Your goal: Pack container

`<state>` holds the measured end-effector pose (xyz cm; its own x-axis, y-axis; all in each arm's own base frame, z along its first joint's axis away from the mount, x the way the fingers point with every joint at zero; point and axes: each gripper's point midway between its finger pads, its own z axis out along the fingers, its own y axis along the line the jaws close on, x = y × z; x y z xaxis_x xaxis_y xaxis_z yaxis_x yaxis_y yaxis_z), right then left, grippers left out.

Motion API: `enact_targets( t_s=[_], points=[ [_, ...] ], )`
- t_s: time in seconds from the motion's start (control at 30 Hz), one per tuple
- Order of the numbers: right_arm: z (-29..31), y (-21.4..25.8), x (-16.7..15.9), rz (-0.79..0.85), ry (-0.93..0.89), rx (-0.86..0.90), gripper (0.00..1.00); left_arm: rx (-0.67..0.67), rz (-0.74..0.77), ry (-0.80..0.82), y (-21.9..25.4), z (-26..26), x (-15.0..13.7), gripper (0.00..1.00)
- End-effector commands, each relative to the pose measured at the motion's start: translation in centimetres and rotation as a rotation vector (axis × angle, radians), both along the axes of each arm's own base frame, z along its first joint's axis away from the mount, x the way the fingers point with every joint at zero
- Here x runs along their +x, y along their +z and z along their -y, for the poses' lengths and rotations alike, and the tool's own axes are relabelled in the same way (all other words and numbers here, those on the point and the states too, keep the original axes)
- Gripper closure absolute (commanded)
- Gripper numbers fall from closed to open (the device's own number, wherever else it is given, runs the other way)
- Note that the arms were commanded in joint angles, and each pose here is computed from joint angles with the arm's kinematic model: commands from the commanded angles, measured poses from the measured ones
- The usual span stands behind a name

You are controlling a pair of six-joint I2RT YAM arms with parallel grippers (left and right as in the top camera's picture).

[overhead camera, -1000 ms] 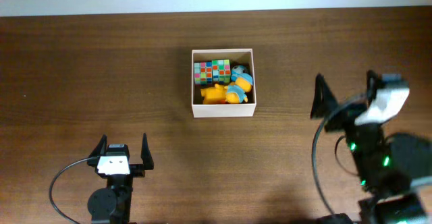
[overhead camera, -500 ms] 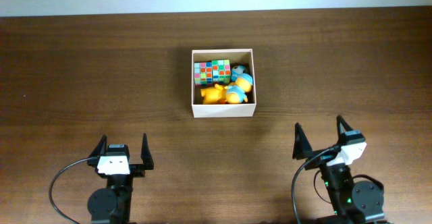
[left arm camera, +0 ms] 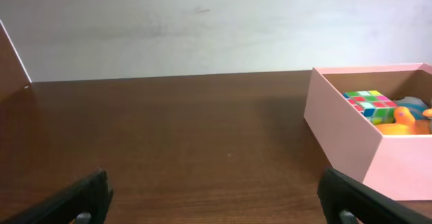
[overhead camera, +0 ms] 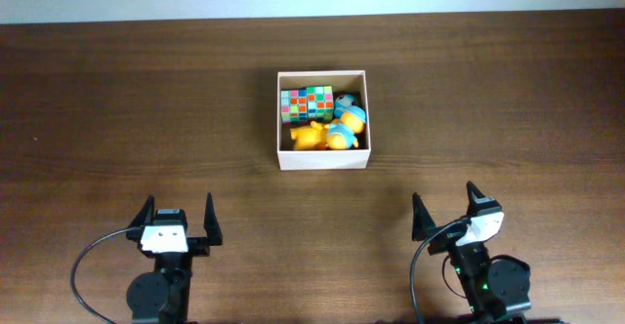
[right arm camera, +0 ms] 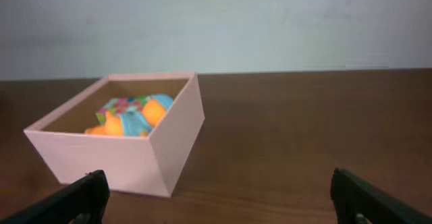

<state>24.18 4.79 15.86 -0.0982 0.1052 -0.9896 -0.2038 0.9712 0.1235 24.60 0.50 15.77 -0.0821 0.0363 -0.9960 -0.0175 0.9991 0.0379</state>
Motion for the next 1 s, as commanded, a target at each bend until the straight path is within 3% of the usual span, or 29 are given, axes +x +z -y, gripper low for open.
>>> enact_targets(
  t_s=[0.0, 0.97],
  points=[
    [0.02, -0.04, -0.05, 0.008, 0.003, -0.01, 0.01, 0.016, 0.002, -0.003, -0.16, 0.06, -0.01, 0.01],
    [0.58, -0.05, 0.06, 0.008, -0.019, -0.009, 0.01, 0.016, 0.002, -0.002, -0.16, 0.05, -0.01, 0.01]
  ],
)
